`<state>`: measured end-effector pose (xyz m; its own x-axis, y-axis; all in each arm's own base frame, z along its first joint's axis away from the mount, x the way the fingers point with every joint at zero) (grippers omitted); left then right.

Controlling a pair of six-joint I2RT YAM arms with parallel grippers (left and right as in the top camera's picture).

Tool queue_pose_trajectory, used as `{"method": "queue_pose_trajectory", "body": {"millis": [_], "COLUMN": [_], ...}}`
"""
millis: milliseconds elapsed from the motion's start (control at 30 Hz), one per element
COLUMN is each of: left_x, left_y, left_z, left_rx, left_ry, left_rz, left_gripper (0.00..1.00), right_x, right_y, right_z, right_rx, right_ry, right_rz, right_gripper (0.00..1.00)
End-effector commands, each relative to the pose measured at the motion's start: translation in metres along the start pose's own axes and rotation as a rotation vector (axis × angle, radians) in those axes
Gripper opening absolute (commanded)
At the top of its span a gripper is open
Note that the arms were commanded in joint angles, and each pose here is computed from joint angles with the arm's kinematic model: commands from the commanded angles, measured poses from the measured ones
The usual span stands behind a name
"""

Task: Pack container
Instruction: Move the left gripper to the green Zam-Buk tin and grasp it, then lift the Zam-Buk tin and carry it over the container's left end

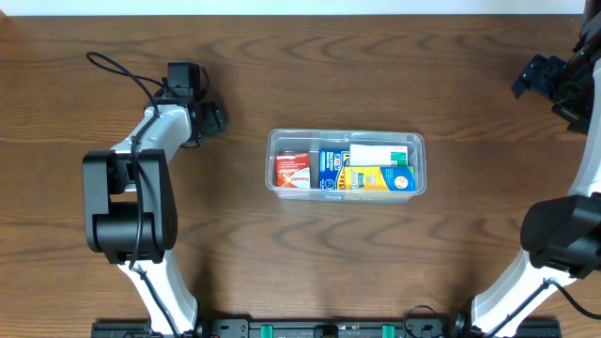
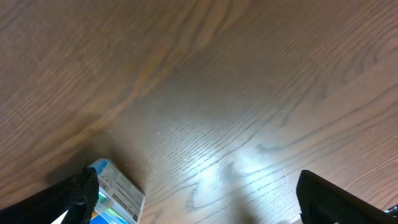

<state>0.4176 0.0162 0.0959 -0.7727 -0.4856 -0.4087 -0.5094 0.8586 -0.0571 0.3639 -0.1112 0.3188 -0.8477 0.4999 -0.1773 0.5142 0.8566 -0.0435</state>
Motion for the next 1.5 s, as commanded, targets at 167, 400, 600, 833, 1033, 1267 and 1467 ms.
{"method": "queue_pose_trajectory", "body": {"millis": [167, 400, 600, 833, 1033, 1267, 1467], "left_x": [-0.001, -0.001, -0.007, -0.021, -0.022, -0.006, 0.02], "left_y": [0.0, 0.0, 0.0, 0.002, 0.008, 0.0, -0.026], "left_z": [0.002, 0.002, -0.015, -0.067, -0.111, -0.143, -0.164], "left_rx": [-0.011, -0.012, 0.003, 0.051, 0.071, 0.251, 0.447], "left_ry": [-0.003, -0.002, -0.028, -0.113, -0.142, -0.043, 0.095], "left_rz": [-0.002, -0.001, -0.006, -0.021, -0.025, 0.007, 0.081], "left_gripper": [0.59, 0.58, 0.57, 0.57, 0.57, 0.57, 0.57], "right_x": [-0.002, -0.002, -0.002, -0.002, -0.002, -0.002, -0.002], "right_y": [-0.004, -0.004, -0.004, -0.004, -0.004, -0.004, -0.004], "right_z": [-0.002, -0.002, -0.002, -0.002, -0.002, -0.002, -0.002], "right_rx": [0.013, 0.013, 0.013, 0.013, 0.013, 0.013, 0.013], "right_ry": [-0.011, -0.011, -0.011, -0.011, -0.011, -0.011, -0.011], "right_rz": [-0.002, -0.002, -0.002, -0.002, -0.002, -0.002, -0.002], "right_gripper": [0.99, 0.99, 0.99, 0.99, 0.99, 0.99, 0.99]}}
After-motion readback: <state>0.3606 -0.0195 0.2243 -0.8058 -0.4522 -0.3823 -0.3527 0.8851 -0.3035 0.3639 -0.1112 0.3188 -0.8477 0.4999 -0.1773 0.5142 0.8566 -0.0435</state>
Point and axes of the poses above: each gripper's point midway between its finger pads, its own z axis out along the fingers, its own y axis along the line the jaws close on, x = y × z, the point moved 10 cm from there along -z, back along the fingers, and after that the axes turned 10 degrees about -z, right-handed, at the moved point
